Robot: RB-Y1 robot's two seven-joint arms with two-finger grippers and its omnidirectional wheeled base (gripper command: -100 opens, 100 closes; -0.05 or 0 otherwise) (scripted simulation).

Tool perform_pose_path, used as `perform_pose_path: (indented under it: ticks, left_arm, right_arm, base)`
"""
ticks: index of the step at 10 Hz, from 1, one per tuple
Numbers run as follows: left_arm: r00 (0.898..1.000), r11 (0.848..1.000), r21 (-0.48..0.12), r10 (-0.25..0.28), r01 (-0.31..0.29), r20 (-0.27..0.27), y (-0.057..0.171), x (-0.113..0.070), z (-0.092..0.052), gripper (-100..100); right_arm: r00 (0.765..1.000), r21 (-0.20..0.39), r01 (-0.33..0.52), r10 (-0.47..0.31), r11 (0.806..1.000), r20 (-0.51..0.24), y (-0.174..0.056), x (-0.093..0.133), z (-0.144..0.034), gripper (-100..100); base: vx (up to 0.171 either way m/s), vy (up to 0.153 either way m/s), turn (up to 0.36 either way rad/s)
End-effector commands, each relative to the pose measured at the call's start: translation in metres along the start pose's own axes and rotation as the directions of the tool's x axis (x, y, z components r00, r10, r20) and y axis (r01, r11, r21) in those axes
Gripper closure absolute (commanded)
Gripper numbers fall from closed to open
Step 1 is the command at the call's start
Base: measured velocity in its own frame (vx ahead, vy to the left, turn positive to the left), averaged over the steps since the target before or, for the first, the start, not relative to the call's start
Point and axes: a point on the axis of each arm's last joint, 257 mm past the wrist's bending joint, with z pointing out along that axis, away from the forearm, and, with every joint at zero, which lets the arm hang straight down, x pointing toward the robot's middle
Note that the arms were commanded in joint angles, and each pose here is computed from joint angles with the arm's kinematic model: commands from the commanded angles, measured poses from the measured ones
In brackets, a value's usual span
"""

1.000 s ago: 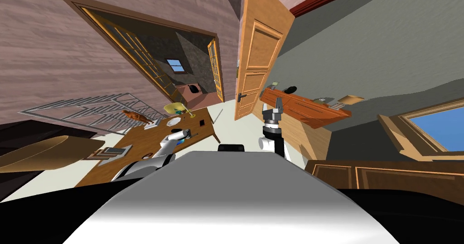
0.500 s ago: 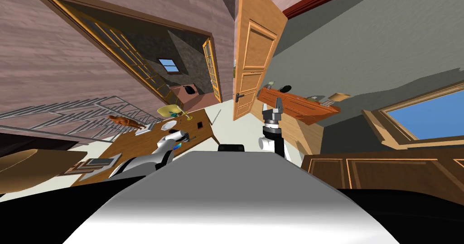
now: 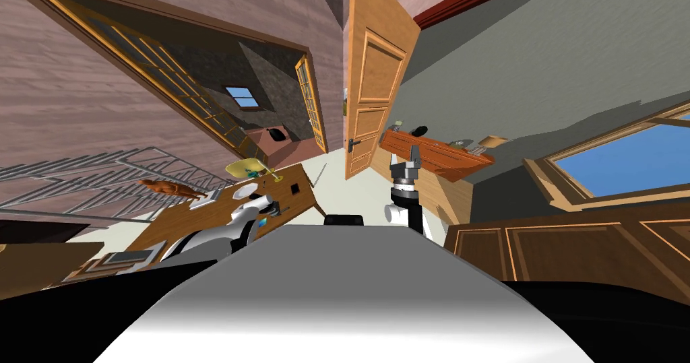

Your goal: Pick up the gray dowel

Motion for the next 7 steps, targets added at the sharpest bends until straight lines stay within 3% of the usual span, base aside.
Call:
perform_pose_path:
  ticks: [1,5,7]
  left_arm:
    - [1.000,0.998,-0.058,-0.018,0.019,0.007,0.017,-0.007,0.001,-100]
    - [0.998,0.983,-0.173,-0.053,0.056,0.018,0.049,-0.019,0.000,-100]
    - [0.998,0.983,-0.173,-0.053,0.056,0.018,0.049,-0.019,0.000,-100]
  right_arm:
    - [1.000,0.000,0.000,0.000,1.000,0.000,0.000,0.000,0.000,0]
    - [1.000,0.000,0.000,0.000,1.000,0.000,0.000,0.000,0.000,0]
    - [1.000,0.000,0.000,0.000,1.000,0.000,0.000,0.000,0.000,0]
  base:
    - [0.024,0.026,-0.078]
    - [0.022,0.027,-0.100]
    - [0.011,0.016,-0.021]
